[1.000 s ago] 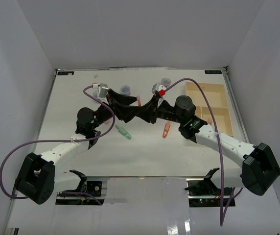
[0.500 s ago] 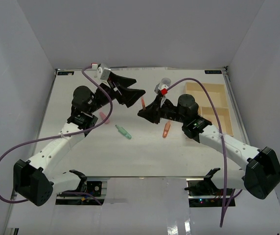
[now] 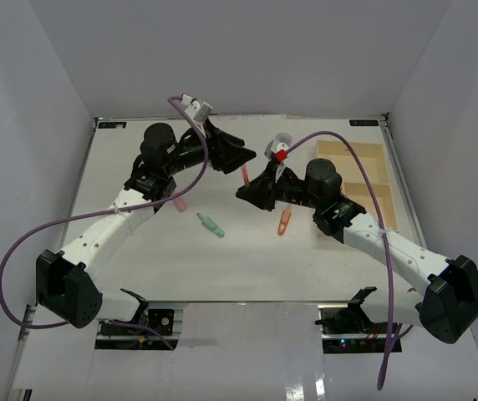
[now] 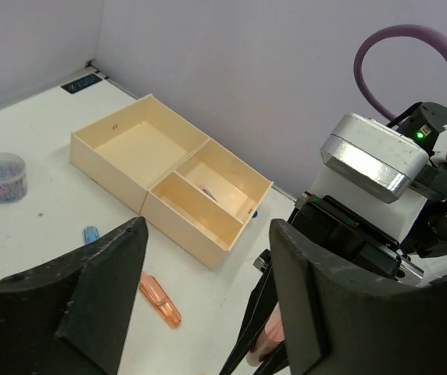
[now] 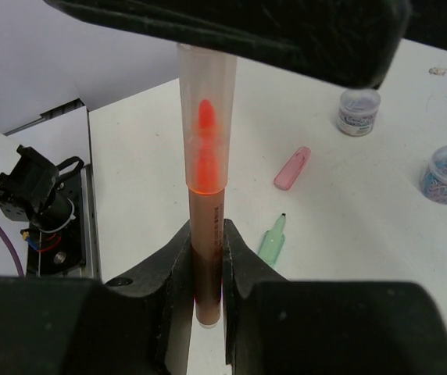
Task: Sort the stationery into containers
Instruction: Close the pen cap on the pen.
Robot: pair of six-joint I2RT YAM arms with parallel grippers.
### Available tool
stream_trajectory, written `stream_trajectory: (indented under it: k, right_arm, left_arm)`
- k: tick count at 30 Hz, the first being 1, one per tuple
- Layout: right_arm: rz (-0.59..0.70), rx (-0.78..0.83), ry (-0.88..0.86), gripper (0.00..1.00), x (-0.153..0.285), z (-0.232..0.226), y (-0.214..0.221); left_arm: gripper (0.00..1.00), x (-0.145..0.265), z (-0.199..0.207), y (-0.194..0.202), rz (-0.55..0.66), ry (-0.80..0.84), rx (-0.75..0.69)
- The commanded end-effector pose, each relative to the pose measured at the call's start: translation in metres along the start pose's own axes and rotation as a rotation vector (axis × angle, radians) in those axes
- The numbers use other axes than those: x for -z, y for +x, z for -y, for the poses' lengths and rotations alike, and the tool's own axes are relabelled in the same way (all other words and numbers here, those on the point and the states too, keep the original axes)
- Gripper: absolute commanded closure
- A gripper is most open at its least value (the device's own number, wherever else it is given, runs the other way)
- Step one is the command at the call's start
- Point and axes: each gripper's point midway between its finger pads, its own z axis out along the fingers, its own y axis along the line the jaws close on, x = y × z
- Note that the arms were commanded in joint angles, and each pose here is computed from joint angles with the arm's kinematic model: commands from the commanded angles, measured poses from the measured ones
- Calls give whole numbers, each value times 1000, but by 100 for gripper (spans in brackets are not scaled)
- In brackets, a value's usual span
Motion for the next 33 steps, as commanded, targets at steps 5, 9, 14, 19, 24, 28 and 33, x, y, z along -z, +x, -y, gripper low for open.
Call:
stream_trajectory:
  k: [5,9,14,19,24,28,33]
  right_arm:
    - [68,58,-20,92,1,-7,-33]
    - [67,55,-17,92,1,-6,-32]
    - [66,53,-14,92,1,-5,-30]
    - [66,48,-16,92,0,-5,-29]
    - [69,50,-13,92,1,-5,-30]
    - [69,50,-12,92,1,-5,-29]
    - [67,47,-13,92,0,-5,-28]
  left_arm:
    - [34,1,21,-6,-15,82,35]
    - [36,1,24,-5,-19,90,45]
    - [35,3,24,-11,3,76,38]
    - [33,4,24,-15,14,62,21]
    - [33,5,20,-19,32,33,11]
    - [33,5,18,-22,37,16,-5]
    - [35,7,25,-26,39,44,-19]
